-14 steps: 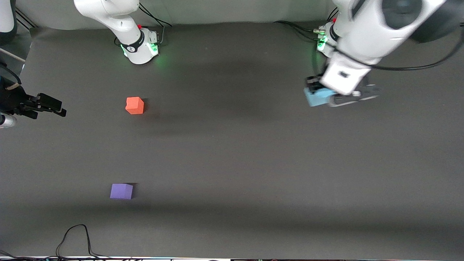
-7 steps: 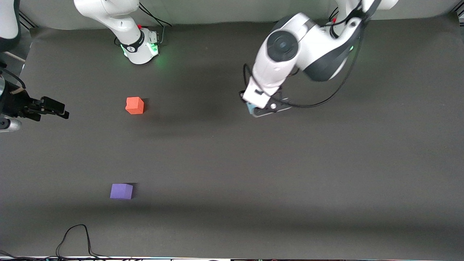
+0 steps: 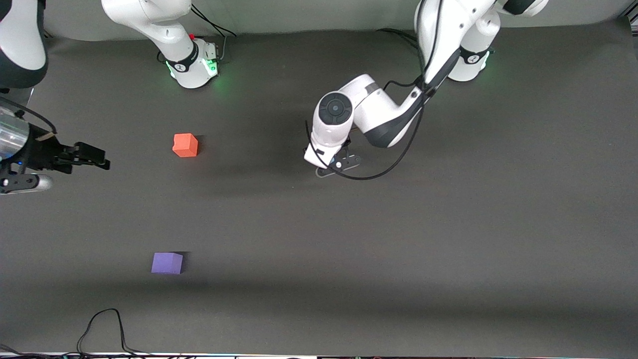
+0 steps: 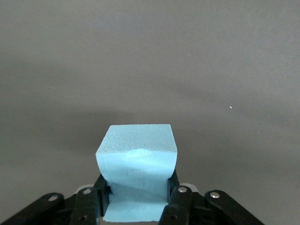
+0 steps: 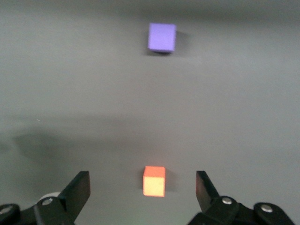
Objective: Place blue block between orange and purple blocks
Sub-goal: 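Grasp the blue block with the right gripper while the left gripper releases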
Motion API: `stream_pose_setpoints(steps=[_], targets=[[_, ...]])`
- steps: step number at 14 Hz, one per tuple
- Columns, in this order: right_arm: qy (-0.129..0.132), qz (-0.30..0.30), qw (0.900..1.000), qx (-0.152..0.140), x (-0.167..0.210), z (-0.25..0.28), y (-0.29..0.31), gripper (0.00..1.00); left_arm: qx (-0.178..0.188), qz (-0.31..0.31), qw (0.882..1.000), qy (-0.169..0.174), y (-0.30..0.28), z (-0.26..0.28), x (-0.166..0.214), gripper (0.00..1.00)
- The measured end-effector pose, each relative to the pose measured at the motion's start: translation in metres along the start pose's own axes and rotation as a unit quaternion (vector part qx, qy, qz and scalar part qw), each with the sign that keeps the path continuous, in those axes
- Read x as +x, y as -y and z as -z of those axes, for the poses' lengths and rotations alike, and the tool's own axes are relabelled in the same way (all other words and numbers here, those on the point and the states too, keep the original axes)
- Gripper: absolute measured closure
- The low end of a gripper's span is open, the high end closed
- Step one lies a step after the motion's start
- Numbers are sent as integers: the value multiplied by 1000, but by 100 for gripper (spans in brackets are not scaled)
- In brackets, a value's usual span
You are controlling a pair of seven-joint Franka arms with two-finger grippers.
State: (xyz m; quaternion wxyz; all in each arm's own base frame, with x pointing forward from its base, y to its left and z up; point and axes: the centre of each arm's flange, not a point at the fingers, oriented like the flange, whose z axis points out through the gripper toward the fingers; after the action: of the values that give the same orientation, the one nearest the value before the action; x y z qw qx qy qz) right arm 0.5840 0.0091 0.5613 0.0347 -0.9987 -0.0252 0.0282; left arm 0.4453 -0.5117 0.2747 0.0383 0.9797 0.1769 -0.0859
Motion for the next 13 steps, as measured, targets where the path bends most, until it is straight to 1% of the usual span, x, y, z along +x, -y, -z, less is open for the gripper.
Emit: stream_pose_setpoints(steps=[2, 4, 5, 6, 7, 9, 11, 13], targets=[[-8, 3, 1000, -1, 5, -9, 41, 0, 0, 11, 1000, -6, -4, -29, -1, 50], [-10, 7, 1000, -2, 10, -23, 81, 0, 2, 15, 1000, -10, -4, -43, -1, 50], [-11, 3, 1000, 0, 12, -29, 95, 0, 3, 16, 1000, -11, -4, -44, -1, 43], [-10, 3, 1000, 7, 12, -33, 108, 0, 2, 17, 1000, -12, -4, -43, 0, 33], [-11, 6, 1000, 12, 12, -36, 120, 0, 2, 19, 1000, -14, -4, -41, 3, 21], [-14, 6, 1000, 16, 11, -39, 140, 0, 8, 26, 999, -18, -3, -27, 14, 1], [-19, 6, 1000, 18, 12, -42, 152, 0, 23, 33, 999, -25, 6, 7, 34, 0], [-24, 17, 999, 22, 13, -49, 167, 0, 39, 22, 998, -35, 27, 59, 60, 0]])
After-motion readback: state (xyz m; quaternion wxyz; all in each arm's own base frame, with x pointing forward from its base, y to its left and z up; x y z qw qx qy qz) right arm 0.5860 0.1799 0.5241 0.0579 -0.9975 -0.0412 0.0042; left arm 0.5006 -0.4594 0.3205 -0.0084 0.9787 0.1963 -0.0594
